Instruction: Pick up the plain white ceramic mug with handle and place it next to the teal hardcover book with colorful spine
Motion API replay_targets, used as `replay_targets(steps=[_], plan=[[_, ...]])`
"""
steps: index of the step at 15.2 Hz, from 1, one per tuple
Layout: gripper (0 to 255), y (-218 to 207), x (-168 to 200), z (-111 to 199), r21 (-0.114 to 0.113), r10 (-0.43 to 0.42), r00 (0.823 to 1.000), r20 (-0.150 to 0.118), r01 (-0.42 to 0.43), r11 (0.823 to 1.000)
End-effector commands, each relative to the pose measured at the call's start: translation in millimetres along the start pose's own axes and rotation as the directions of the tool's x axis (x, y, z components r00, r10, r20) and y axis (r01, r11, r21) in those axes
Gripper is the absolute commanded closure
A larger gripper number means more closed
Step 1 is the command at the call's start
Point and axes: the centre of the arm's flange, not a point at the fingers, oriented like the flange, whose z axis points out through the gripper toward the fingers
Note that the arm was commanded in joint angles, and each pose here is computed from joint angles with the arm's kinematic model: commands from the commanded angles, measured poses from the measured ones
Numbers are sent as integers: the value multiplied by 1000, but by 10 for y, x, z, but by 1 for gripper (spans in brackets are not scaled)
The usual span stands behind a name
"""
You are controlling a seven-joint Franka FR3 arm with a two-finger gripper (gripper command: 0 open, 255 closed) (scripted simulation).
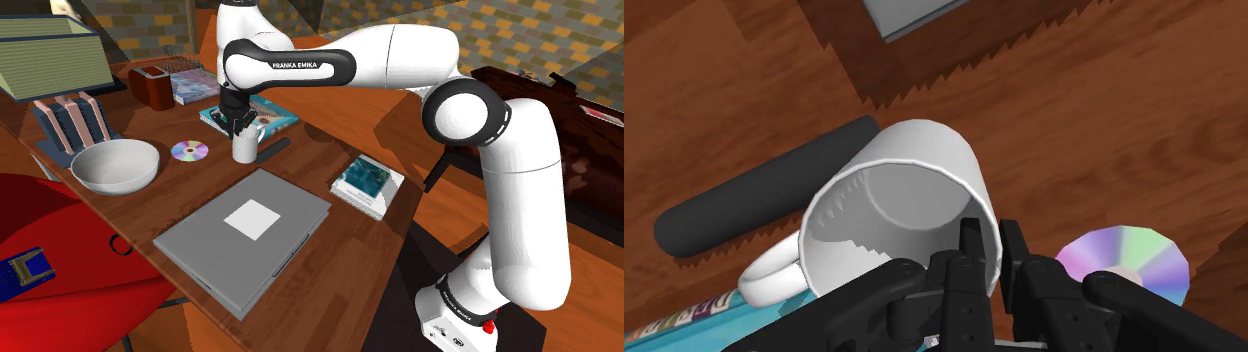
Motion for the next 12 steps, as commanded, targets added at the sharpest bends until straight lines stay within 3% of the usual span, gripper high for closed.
replay_targets(steps=[1,6,10,12], plan=[[0,10,-3,49,-5,1,1000,8,-1,1000],[0,10,-4,47,-5,1,1000,8,-1,1000],[0,8,0,-453,-5,1,1000,8,-1,1000],[0,8,-1,-453,-5,1,1000,8,-1,1000]])
